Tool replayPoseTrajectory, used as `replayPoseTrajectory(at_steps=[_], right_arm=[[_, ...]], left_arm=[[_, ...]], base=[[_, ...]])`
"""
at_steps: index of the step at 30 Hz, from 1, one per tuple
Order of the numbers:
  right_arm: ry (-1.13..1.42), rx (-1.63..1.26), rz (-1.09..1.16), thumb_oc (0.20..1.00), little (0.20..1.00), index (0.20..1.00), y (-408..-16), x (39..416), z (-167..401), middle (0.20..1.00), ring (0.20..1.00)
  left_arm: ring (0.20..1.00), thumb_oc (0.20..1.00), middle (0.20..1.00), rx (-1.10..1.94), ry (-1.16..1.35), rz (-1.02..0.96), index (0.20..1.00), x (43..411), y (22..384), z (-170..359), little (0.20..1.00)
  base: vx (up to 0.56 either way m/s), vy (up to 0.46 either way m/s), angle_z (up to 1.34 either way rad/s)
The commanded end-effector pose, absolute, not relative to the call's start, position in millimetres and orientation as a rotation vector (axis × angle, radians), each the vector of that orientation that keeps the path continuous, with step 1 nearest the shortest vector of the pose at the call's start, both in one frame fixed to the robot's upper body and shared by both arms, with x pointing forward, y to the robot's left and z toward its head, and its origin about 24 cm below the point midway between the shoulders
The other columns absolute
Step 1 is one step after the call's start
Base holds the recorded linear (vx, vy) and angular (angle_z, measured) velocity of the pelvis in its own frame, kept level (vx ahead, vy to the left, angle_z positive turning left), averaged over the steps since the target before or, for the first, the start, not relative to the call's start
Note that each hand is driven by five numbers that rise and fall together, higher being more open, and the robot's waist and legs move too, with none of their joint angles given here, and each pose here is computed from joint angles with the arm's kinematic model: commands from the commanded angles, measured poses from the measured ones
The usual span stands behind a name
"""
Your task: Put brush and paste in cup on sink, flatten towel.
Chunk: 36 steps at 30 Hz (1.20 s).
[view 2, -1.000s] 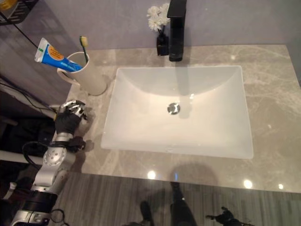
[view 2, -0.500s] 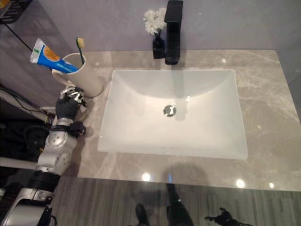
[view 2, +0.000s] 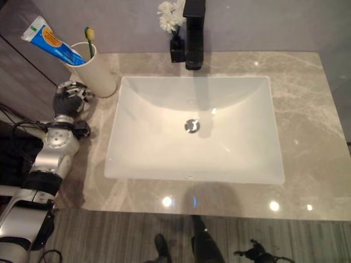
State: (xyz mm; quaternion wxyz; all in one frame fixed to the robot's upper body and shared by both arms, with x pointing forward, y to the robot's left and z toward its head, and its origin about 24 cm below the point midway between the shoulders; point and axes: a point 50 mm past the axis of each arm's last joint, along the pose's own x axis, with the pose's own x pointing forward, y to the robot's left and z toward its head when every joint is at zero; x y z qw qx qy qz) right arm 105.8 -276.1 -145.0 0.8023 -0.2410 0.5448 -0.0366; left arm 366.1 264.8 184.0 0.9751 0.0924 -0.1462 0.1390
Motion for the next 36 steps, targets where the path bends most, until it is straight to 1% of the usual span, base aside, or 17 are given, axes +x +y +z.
replayPoseTrajectory(at_steps=[1, 7, 9, 11, 12, 17, 20, 25, 31, 36], right_arm=[[1.134, -0.521, -0.096, 1.0, 1.0, 1.0, -277, 120, -141, 1.0, 1.0], [1.139, -0.516, -0.088, 1.0, 1.0, 1.0, -272, 118, -143, 1.0, 1.0], [1.142, -0.513, -0.098, 1.0, 1.0, 1.0, -273, 116, -143, 1.0, 1.0], [1.152, -0.504, -0.114, 1.0, 1.0, 1.0, -275, 112, -144, 1.0, 1.0], [1.153, -0.505, -0.114, 1.0, 1.0, 1.0, -276, 111, -144, 1.0, 1.0], [1.175, -0.485, -0.129, 1.0, 1.0, 1.0, -280, 103, -145, 1.0, 1.0], [1.192, -0.489, -0.115, 1.0, 1.0, 1.0, -279, 99, -146, 1.0, 1.0], [1.195, -0.492, -0.095, 1.0, 1.0, 1.0, -275, 100, -147, 1.0, 1.0], [1.206, -0.484, -0.106, 1.0, 1.0, 1.0, -277, 97, -148, 1.0, 1.0], [1.211, -0.484, -0.115, 1.0, 1.0, 1.0, -279, 96, -147, 1.0, 1.0]], left_arm=[[0.2, 0.2, 0.2, 0.249, -0.274, 0.338, 0.2, 366, 281, 190, 0.2], [0.2, 0.2, 0.2, 0.23, -0.269, 0.338, 0.2, 363, 271, 177, 0.2], [0.2, 0.2, 0.2, 0.212, -0.265, 0.32, 0.2, 355, 266, 165, 0.2], [0.2, 0.2, 0.2, 0.178, -0.258, 0.301, 0.2, 339, 264, 148, 0.2], [0.2, 0.2, 0.2, 0.178, -0.256, 0.302, 0.2, 339, 264, 147, 0.2], [0.2, 0.2, 0.2, 0.118, -0.23, 0.285, 0.2, 310, 269, 123, 0.2], [0.2, 0.2, 0.2, 0.114, -0.219, 0.271, 0.2, 304, 271, 119, 0.2], [0.2, 0.2, 0.2, 0.121, -0.233, 0.265, 0.2, 308, 268, 123, 0.2], [0.2, 0.2, 0.2, 0.135, -0.291, 0.169, 0.2, 309, 249, 136, 0.2], [0.2, 0.2, 0.2, 0.139, -0.311, 0.152, 0.2, 315, 243, 142, 0.2]], base=[[0.0, 0.0, 0.0], [0.0, 0.0, 0.0], [0.0, 0.0, 0.0], [0.0, 0.0, 0.0], [0.0, 0.0, 0.0], [0.0, 0.006, 0.07], [-0.03, 0.0, 0.14], [-0.01, -0.001, 0.02], [0.0, 0.0, 0.0], [0.0, 0.0, 0.0]])
